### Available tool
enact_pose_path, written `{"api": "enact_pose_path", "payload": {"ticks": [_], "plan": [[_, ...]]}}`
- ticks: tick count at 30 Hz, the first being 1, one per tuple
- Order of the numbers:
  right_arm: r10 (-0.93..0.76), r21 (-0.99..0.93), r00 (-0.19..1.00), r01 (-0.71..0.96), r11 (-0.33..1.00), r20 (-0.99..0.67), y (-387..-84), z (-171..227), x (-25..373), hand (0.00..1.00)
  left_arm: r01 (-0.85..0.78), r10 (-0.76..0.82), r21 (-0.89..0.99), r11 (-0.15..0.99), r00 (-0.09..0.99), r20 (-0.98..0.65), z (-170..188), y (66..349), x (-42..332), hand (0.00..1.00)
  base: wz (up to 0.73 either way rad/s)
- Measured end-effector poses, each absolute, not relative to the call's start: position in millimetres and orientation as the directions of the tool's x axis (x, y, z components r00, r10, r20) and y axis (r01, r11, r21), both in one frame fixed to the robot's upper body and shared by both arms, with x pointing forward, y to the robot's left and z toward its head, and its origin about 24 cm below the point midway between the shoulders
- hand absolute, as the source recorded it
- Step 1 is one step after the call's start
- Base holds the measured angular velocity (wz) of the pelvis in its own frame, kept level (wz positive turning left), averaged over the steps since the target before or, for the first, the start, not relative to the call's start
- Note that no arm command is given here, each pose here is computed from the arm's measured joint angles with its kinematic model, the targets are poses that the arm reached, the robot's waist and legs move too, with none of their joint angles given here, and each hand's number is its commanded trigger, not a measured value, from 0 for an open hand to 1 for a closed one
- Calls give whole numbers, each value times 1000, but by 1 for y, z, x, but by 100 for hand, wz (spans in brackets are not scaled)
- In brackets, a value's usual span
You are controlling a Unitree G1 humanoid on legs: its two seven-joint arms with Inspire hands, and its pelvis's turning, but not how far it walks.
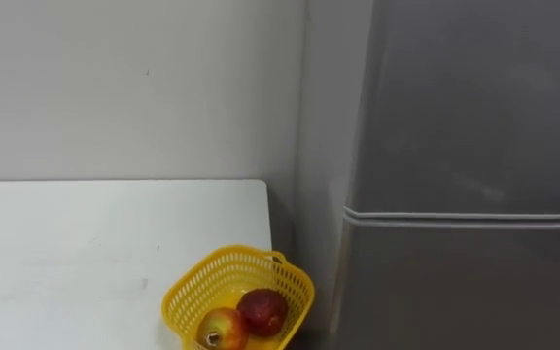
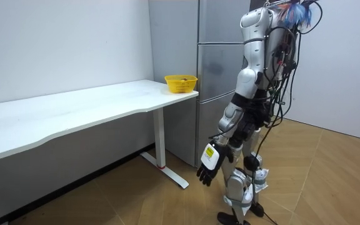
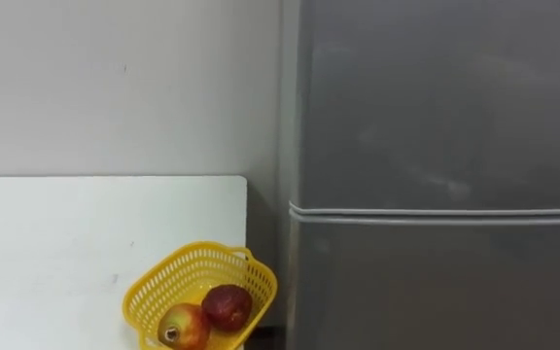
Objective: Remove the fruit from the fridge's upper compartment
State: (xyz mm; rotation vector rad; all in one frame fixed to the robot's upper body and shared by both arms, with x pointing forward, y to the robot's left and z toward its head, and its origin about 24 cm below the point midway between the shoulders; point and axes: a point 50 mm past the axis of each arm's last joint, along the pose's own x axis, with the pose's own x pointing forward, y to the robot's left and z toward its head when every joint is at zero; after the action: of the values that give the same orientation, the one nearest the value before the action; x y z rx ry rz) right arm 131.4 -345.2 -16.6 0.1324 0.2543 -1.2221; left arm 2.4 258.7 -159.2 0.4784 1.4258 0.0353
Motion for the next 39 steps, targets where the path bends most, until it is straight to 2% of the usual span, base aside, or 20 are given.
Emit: {"api": "enact_pose_path", "payload": {"ticks": [5, 9, 12, 14, 18, 20, 23, 29, 39], "plan": [[-843, -284, 111, 912, 297, -526, -326, -90, 76, 0, 239, 310, 343, 908, 164, -936, -161, 252, 0, 0, -7], [-778, -423, -31, 852, 307, -627, -318, -121, 36, 0, 243, 308, 336, 910, 144, -940, -161, 252, -5, 0, 4], [-672, -490, -121, 779, 392, -731, -304, -141, 3, 0, 247, 292, 310, 918, 105, -950, -162, 248, -13, 0, 3], [-573, -500, -154, 695, 517, -805, -289, -151, -19, 0, 249, 278, 287, 925, 69, -958, -163, 246, -18, 0, 5], [-458, -466, -145, 486, 739, -877, -273, -159, -32, 0, 257, 272, 274, 927, 44, -961, -163, 246, -18, 0, 8], [-420, -431, -104, 306, 849, -902, -268, -162, -26, 0, 262, 268, 268, 927, 33, -963, -163, 246, -18, 0, 5], [-400, -404, -59, 119, 907, -915, -265, -164, -14, 0, 279, 255, 254, 926, 33, -966, -164, 245, -14, 0, -3], [-361, -358, -8, -115, 927, -932, -258, -166, 0, 0, 300, 239, 234, 925, 21, -971, -166, 240, -11, 0, -4], [-263, -260, 16, -212, 942, -965, -249, -168, 8, 0, 298, 219, 219, 929, 34, -975, -166, 237, -2, 0, 0]]}}
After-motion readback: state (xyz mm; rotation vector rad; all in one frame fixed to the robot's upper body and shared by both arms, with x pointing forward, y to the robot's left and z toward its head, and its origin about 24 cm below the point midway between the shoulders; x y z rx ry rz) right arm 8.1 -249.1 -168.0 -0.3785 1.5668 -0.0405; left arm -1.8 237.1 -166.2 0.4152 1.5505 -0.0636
